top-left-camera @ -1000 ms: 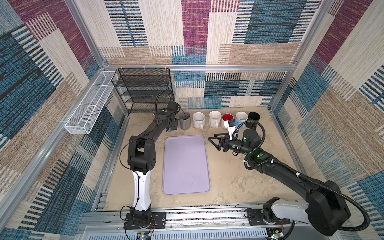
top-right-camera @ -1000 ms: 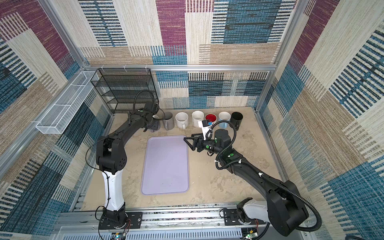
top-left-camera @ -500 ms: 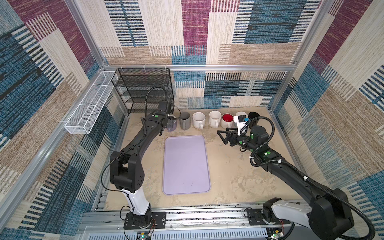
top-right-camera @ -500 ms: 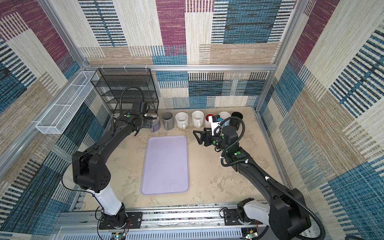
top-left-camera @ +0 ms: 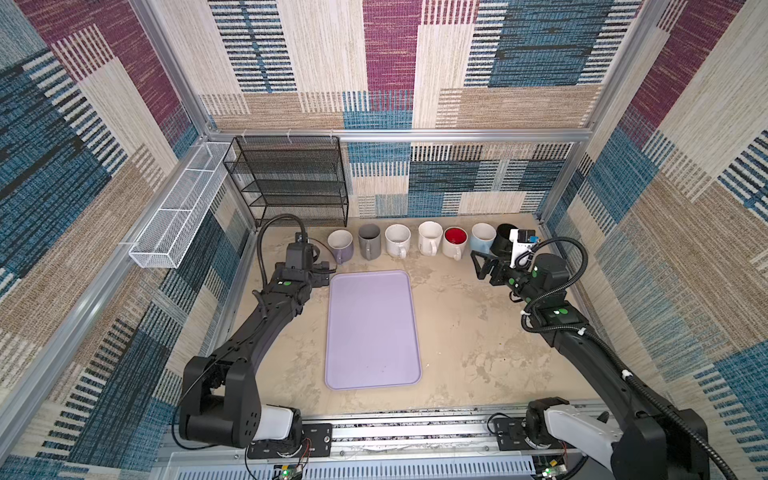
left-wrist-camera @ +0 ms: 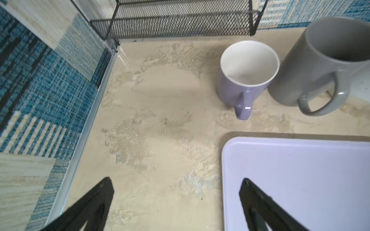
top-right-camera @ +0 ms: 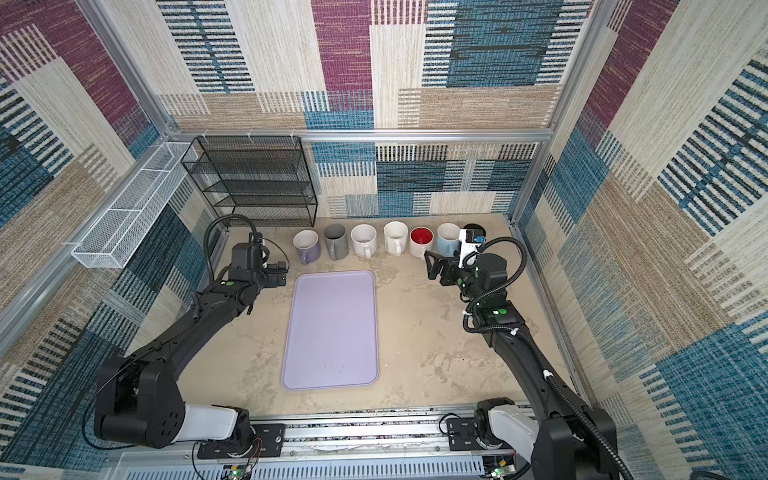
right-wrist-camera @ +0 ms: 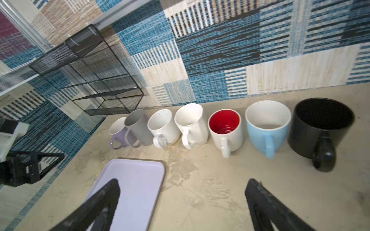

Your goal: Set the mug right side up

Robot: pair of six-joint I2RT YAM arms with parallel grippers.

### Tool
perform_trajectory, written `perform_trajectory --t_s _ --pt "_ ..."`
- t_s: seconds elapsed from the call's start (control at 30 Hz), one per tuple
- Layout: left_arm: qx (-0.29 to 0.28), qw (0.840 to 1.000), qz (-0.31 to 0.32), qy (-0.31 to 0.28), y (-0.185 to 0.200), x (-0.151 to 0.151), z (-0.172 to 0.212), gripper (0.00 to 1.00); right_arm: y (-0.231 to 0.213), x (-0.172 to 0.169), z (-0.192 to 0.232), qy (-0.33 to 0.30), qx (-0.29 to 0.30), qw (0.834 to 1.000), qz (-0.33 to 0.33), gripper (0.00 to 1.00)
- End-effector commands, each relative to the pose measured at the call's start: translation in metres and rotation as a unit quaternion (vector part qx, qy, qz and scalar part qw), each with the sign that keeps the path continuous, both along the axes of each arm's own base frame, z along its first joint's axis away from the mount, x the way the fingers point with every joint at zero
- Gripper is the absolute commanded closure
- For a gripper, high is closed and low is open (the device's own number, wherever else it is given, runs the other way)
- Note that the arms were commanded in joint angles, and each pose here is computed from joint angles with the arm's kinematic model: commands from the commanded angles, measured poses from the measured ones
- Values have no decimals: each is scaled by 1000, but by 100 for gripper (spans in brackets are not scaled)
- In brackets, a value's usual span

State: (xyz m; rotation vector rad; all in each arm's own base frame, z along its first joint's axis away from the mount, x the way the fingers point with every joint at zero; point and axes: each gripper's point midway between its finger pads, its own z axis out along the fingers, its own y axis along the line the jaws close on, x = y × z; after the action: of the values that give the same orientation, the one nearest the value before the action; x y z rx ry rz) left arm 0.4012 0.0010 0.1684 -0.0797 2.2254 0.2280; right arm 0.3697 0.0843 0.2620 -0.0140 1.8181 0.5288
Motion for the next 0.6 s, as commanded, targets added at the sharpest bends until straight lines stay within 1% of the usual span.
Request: perform_trajectory --t_s 0.0,0.13,0.2,0.27,0.33,0.47,0.57 --pt "-28 997 -22 -64 4 2 1 1 -22 2 7 -36 -23 999 -33 1" --pt "-50 994 3 -100 26 -13 -23 0 -45 0 4 -59 -39 995 -64 0" --pt "-51 990 11 -128 34 -16 -29 1 -55 0 -3 -63 -39 994 -76 1" --pt "-49 988 22 -144 41 -18 -35 1 -63 -1 -8 -71 -39 993 -82 0" --pt "-62 984 21 -166 44 -15 -38 1 -70 -1 -16 -75 -37 992 -90 0" --pt "-70 984 3 -167 39 -14 -51 0 -79 2 -31 -82 -58 989 -106 0" --pt "-72 983 -3 -171 37 -14 -55 1 -84 7 -47 -72 -69 988 -116 0"
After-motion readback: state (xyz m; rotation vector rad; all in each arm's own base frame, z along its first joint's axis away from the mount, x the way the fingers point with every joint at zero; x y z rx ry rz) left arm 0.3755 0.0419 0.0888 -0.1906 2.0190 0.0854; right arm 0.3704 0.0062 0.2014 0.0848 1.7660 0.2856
